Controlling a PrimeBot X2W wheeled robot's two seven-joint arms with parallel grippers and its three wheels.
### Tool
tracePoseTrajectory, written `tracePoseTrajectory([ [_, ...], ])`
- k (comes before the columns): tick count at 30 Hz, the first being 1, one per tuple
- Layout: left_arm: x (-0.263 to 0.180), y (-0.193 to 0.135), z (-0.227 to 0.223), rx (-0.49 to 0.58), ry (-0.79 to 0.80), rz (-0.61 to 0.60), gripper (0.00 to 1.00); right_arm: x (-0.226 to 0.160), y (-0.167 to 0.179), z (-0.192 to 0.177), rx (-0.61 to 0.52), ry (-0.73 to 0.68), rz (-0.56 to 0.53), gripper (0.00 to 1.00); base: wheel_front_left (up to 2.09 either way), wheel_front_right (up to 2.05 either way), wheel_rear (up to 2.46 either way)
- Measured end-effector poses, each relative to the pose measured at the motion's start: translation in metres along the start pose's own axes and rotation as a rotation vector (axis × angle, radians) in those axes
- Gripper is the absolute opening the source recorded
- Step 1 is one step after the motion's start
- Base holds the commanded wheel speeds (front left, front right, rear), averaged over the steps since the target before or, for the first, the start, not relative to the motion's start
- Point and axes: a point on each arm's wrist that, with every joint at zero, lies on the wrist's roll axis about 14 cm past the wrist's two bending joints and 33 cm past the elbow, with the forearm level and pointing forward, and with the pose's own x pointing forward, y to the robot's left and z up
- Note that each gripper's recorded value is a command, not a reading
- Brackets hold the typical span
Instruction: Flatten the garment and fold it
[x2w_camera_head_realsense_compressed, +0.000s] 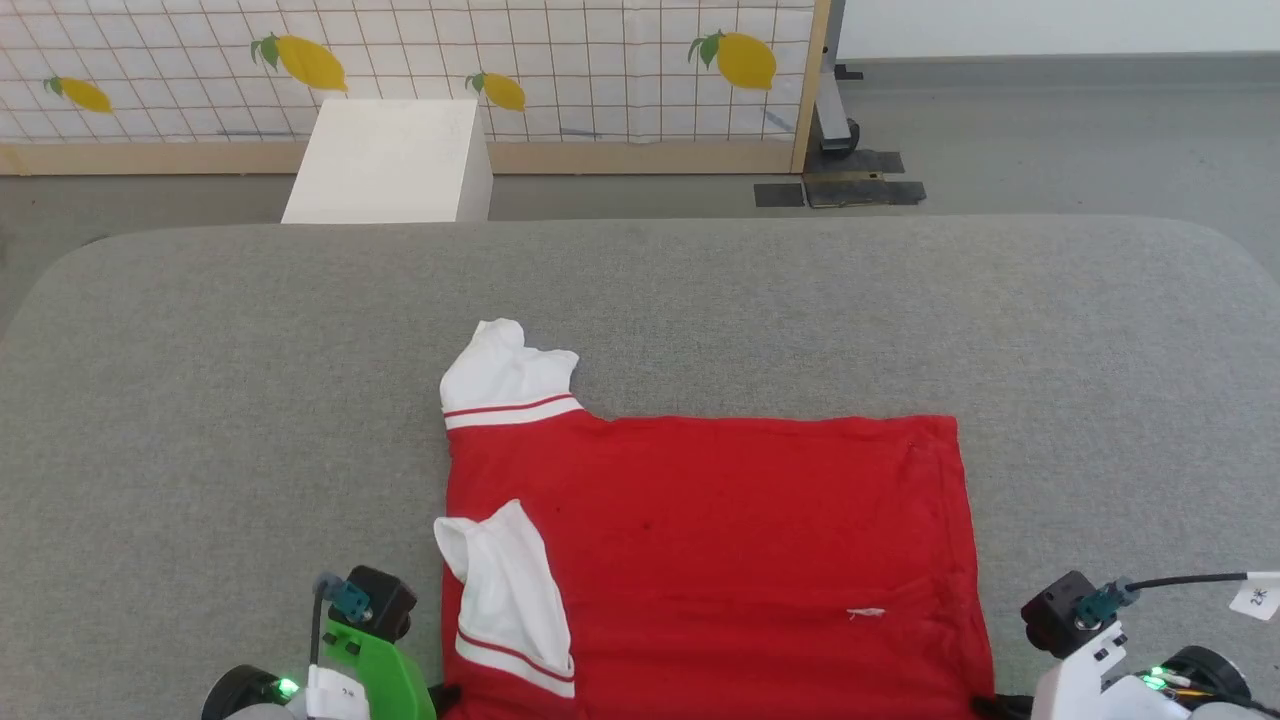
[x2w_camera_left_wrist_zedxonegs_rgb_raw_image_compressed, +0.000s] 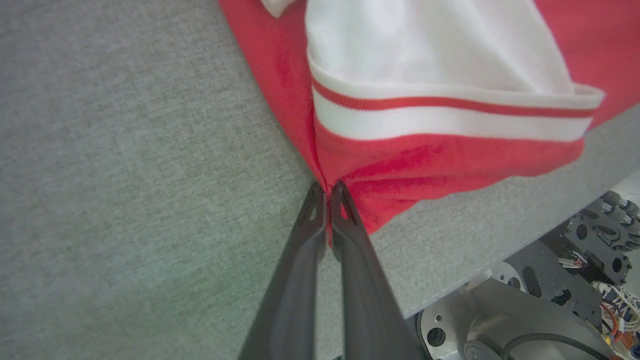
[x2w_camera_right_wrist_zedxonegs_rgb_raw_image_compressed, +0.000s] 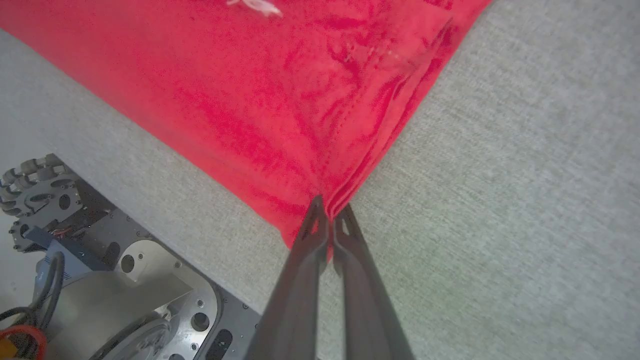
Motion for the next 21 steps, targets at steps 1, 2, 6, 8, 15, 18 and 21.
tracePoseTrajectory([
  [1,0.001,0.0,0.0,-0.003,-0.006,0.001,0.93,0.001,0.002,0.001,0.006,-0.006,0.001,0.57,0.0,0.0,0.0],
  [2,0.001,0.0,0.002,-0.005,-0.021,0.003,1.0,0.002,0.003,0.003,0.01,-0.02,-0.001,1.0,0.0,0.0,0.0],
  [6,-0.005,-0.001,0.015,0.007,-0.098,0.02,1.0,-0.008,-0.003,0.028,0.017,-0.155,-0.039,1.0,0.0,0.0,0.0],
  [8,-0.013,-0.002,0.032,-0.005,-0.176,0.021,1.0,-0.017,-0.008,0.046,0.027,-0.253,-0.062,1.0,0.0,0.0,0.0],
  [15,-0.058,0.032,0.109,0.1,-0.451,0.159,1.0,-0.059,-0.026,0.112,0.037,-0.618,-0.194,1.0,0.0,0.0,0.0],
  [18,-0.076,0.044,0.157,0.205,-0.563,0.232,1.0,-0.075,-0.027,0.131,0.054,-0.75,-0.25,1.0,0.0,0.0,0.0],
  [21,-0.084,0.048,0.194,0.281,-0.629,0.272,1.0,-0.09,-0.032,0.142,0.082,-0.854,-0.315,1.0,0.0,0.0,0.0],
])
